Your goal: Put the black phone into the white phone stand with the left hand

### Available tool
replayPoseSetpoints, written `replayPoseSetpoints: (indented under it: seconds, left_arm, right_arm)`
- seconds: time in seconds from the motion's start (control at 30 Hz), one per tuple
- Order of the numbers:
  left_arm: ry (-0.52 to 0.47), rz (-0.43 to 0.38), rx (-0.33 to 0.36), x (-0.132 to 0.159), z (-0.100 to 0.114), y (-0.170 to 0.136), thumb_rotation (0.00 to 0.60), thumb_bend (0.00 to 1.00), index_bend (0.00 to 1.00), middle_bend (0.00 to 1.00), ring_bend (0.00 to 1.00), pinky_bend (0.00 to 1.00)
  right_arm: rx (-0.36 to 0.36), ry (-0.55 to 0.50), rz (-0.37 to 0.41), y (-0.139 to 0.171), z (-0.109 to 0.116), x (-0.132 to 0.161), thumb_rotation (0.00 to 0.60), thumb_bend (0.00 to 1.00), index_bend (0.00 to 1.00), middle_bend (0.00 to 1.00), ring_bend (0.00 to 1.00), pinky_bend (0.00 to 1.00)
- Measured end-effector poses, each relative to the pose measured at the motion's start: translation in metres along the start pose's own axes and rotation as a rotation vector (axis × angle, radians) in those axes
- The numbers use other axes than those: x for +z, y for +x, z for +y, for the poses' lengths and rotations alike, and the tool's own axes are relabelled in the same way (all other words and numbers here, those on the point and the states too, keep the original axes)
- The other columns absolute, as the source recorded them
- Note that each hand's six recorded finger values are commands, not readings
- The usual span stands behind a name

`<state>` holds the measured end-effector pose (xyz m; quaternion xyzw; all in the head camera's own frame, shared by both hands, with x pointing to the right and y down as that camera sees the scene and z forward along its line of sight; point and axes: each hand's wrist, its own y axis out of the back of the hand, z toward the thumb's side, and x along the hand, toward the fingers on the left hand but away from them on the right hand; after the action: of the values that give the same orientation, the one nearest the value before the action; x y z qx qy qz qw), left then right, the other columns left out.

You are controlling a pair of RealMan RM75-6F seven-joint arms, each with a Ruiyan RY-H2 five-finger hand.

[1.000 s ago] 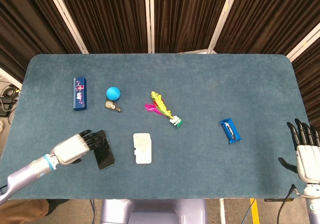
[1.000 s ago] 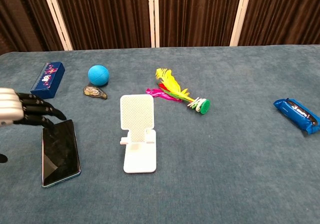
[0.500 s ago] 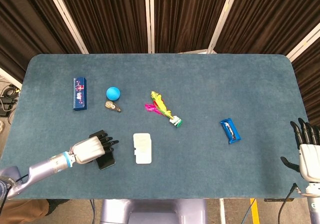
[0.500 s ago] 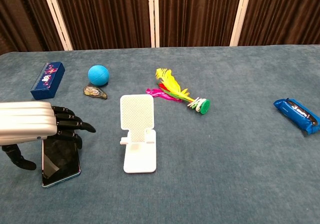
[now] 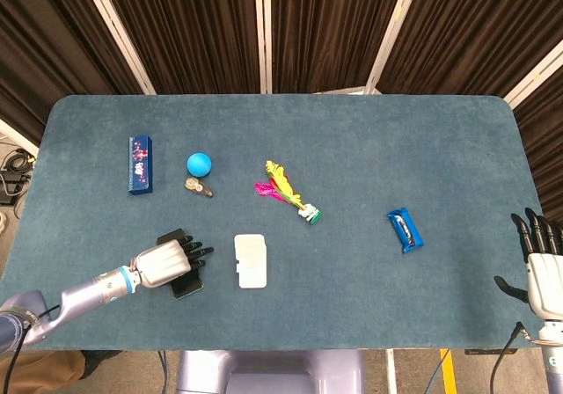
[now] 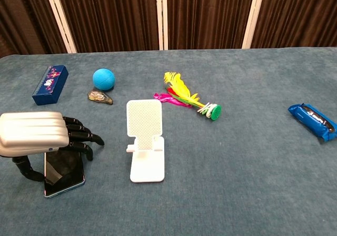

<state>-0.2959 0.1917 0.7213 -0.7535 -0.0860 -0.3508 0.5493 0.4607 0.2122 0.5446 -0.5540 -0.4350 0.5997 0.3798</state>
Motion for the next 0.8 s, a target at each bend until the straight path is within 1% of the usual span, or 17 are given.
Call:
replayPoseSetpoints:
  seconds: [0.07,0.13,0.23,0.4,0.6,0.8]
  left_arm:
    - [-0.003,0.001,0.002,0.001,-0.001,0.001,0.6,0.0,0.45,0.31,0.34,0.33]
    - [-0.002,0.004,0.008,0.001,-0.001,0.002,0.6,0.0,0.52,0.37,0.39,0.38]
    - [-0.002,0.007,0.02,0.001,0.001,0.002,0.6,0.0,0.58,0.41,0.43,0.41]
    - [0.0,0.013,0.051,-0.001,0.007,-0.001,0.6,0.0,0.61,0.43,0.45,0.43]
    - [0.028,0.021,0.11,-0.008,0.023,-0.008,0.6,0.0,0.62,0.44,0.45,0.44]
    - [0.065,0.026,0.15,-0.013,0.039,-0.015,0.6,0.0,0.63,0.44,0.45,0.44]
  right_arm:
    - [0.002,0.0,0.001,0.0,0.0,0.0,0.6,0.0,0.0,0.0,0.0,0.0]
    - [0.002,-0.001,0.001,0.0,0.0,0.0,0.6,0.0,0.0,0.0,0.0,0.0]
    - [0.005,-0.003,0.002,0.0,-0.001,0.0,0.6,0.0,0.0,0.0,0.0,0.0]
    - [0.007,-0.008,0.003,0.0,-0.001,0.0,0.6,0.0,0.0,0.0,0.0,0.0]
    - [0.012,-0.016,0.005,0.0,-0.001,0.001,0.6,0.0,0.0,0.0,0.0,0.0]
    - [0.014,-0.022,0.006,0.001,0.0,0.001,0.6,0.0,0.0,0.0,0.0,0.0]
